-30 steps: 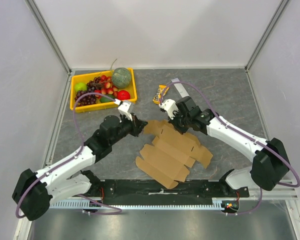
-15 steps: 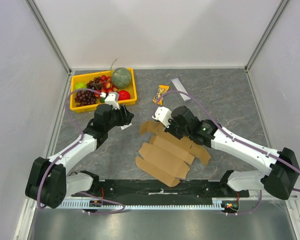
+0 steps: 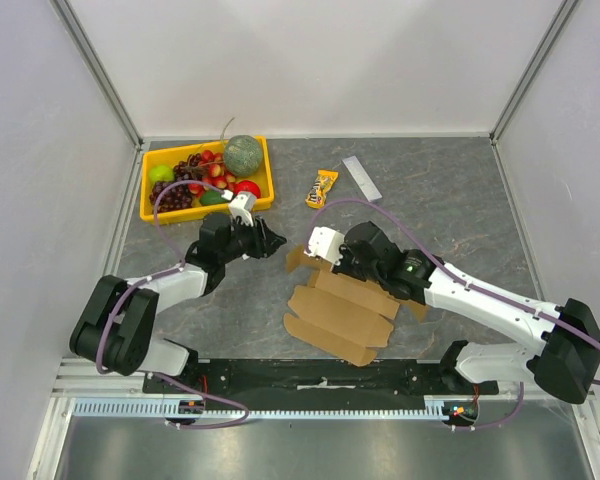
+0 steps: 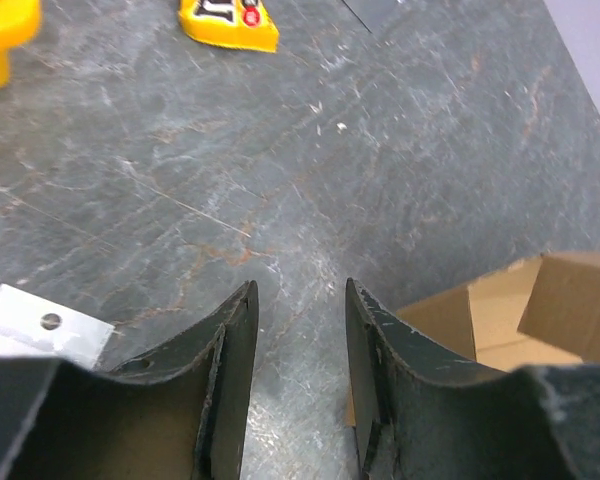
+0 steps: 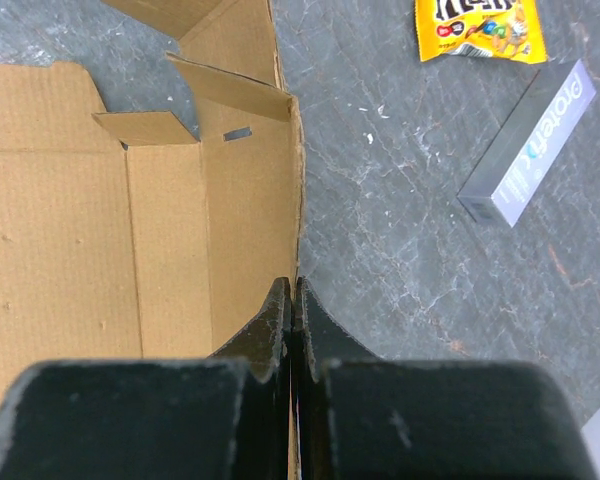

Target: Fold the paper box

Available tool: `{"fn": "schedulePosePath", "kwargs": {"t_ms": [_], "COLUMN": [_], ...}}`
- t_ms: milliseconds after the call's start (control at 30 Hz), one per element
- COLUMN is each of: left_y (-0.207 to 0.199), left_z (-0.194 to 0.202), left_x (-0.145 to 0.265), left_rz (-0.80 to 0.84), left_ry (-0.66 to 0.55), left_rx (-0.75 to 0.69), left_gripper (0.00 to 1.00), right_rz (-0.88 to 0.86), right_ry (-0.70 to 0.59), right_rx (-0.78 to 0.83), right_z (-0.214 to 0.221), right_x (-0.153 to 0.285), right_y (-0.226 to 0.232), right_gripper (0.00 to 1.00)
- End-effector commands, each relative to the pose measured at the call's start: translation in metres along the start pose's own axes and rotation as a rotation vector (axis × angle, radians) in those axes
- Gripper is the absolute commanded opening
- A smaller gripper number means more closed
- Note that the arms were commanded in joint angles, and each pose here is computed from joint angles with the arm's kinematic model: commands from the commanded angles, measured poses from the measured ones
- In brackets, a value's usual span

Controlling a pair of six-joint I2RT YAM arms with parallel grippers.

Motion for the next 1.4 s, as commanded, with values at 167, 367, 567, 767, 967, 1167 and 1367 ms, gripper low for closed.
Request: {"fn": "schedulePosePath", "kwargs": {"t_ms": [167, 367, 567, 767, 967, 1167, 1367], "left_y": [-0.014, -0.023, -0.028, -0.029, -0.032, -0.034, -0.034], "left_z": [0.016, 0.022, 0.031, 0.039, 0.038, 0.046, 0.055], "left_x": [-0.014, -0.017, -0.014, -0.010, -0.008, -0.011, -0.015], "left_rz": [0.244, 0.297, 0.328, 0.345, 0.380, 0.473, 0.556], "left_ry": [0.016, 0.029, 0.040, 0.051, 0.050, 0.061, 0.072], "left_rx": [-0.076, -0.141, -0.191, -0.230, -0.254, -0.269, -0.273], "left_gripper": [0.46, 0.46, 0.46, 0.46, 0.46, 0.48, 0.54], "right_rz": [0.030, 0.018, 0.063, 0.103, 0.115, 0.108, 0.125], "right_ry": [-0.086, -0.066, -0.056, -0.036, -0.035, -0.034, 0.000], "right_rx": [0.014, 0.053, 0.051, 0.045, 0.048, 0.066, 0.086], "right_z": [-0.013, -0.007, -0.001, 0.009, 0.010, 0.013, 0.018], "right_x": [-0.003, -0.009, -0.014, -0.019, -0.018, -0.013, -0.013], "right_y": [-0.005, -0.002, -0.001, 0.002, 0.001, 0.001, 0.001], "right_gripper": [0.00, 0.00, 0.00, 0.00, 0.00, 0.00, 0.00]}}
Point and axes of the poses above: each gripper's point midway between its finger pads, its own x axis back along the fingers, its own y axis along the line the jaws close on, z = x × y, the point moved 10 cm from there along x, back along the fingers
